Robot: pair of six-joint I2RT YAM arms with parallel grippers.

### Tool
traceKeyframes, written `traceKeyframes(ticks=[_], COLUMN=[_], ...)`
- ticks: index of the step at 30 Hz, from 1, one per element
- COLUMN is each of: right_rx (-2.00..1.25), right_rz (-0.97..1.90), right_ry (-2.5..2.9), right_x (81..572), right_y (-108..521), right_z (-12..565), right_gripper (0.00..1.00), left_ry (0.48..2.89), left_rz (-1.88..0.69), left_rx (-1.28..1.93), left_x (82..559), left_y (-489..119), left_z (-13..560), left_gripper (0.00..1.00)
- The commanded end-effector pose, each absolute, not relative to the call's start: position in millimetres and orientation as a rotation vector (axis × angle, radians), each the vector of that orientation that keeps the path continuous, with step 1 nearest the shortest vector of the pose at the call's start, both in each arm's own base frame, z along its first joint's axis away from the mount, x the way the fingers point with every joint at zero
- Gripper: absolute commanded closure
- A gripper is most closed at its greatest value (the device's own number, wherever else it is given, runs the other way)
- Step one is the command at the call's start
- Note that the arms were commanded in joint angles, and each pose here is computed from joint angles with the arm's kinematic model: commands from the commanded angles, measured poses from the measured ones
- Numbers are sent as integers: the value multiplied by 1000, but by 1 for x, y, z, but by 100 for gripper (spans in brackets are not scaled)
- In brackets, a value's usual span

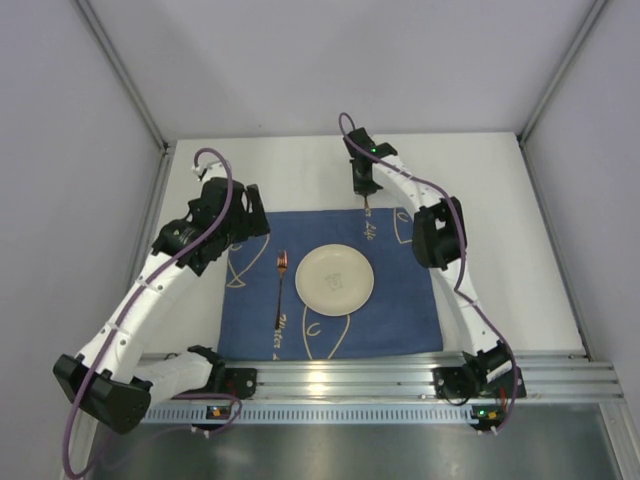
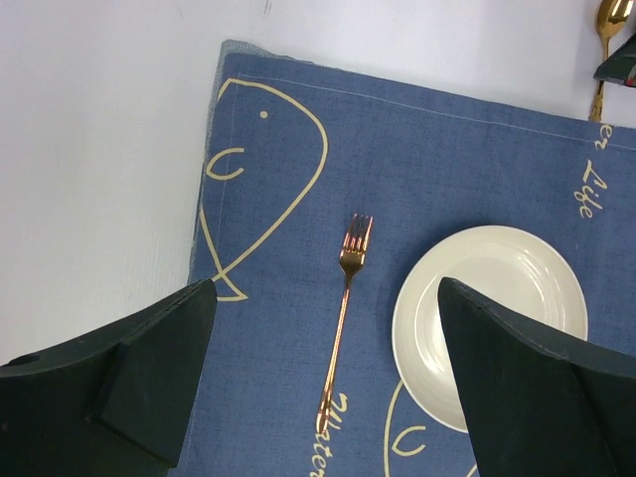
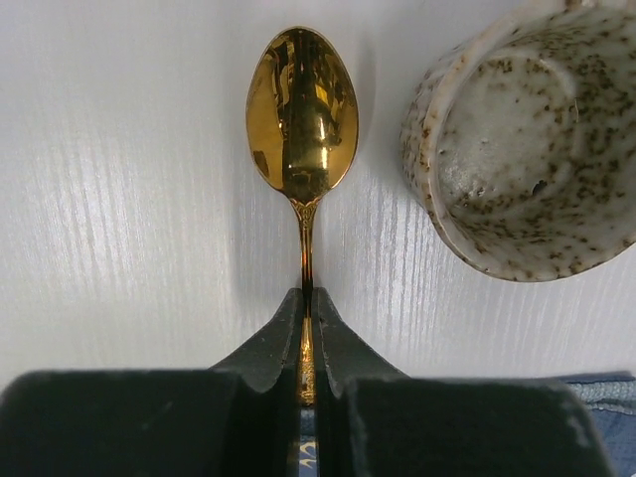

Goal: Set the dinner table for one person

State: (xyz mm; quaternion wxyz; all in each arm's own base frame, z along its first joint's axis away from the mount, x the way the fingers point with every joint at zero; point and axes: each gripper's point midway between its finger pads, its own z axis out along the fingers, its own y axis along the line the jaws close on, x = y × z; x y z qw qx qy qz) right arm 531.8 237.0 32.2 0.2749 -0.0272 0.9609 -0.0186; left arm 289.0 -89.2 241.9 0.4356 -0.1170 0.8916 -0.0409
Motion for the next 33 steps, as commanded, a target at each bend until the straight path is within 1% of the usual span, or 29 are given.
traceKeyframes(ticks=[1,3,5,8,10,11,12,14,15,16,17,18,19,20,21,22,24,25,26,33], right_rx=[-78,-63,-50,-24,-17,-14,-3,-5,18,12,20,43,38,40,69,76,120,136,154,210], right_rz=[-3,44,78,136,149,152,181,174,208,184,228,248,227,298,322,304,384,382,435,498], right_ry=[2508,2411,2340,2203,2157,2160,2122,2167,2144,2231,2203,2225,2330,2307,2344,2432,2456,2505,2500,2564], right_x=[540,550,554,549,542,536,525,507,491,476,460,450,429,417,405,384,364,349,342,324], right_y=[238,241,242,236,231,228,224,218,212,207,203,202,196,199,198,192,195,191,195,200], right_z=[73,121,156,233,262,265,292,283,301,267,281,270,223,228,212,175,166,145,147,127], right_gripper=[100,100,100,100,100,100,100,100,100,100,100,100,100,100,100,100,100,100,100,100], left_ry=[2153,2150,2144,2147,2147,2143,2147,2143,2146,2141,2141,2140,2136,2136,2141,2142,2147,2147,2148,2153], left_rz=[-141,-151,-169,-189,-196,-199,-199,-204,-201,-203,-203,-202,-205,-206,-209,-213,-219,-227,-230,-261], left_rx=[-266,-247,-237,-216,-205,-200,-196,-188,-182,-181,-181,-182,-181,-183,-184,-184,-184,-182,-180,-175], left_x=[302,306,310,318,322,324,326,329,331,333,334,336,337,338,338,339,341,341,342,341], left_y=[-95,-99,-103,-110,-114,-115,-116,-119,-120,-120,-121,-121,-122,-123,-124,-125,-127,-128,-129,-134], left_z=[268,271,276,280,280,282,281,283,282,284,284,284,284,283,281,280,279,279,279,280], left_gripper=[2,1,2,2,2,2,2,2,2,2,2,1,2,1,2,2,1,1,2,2])
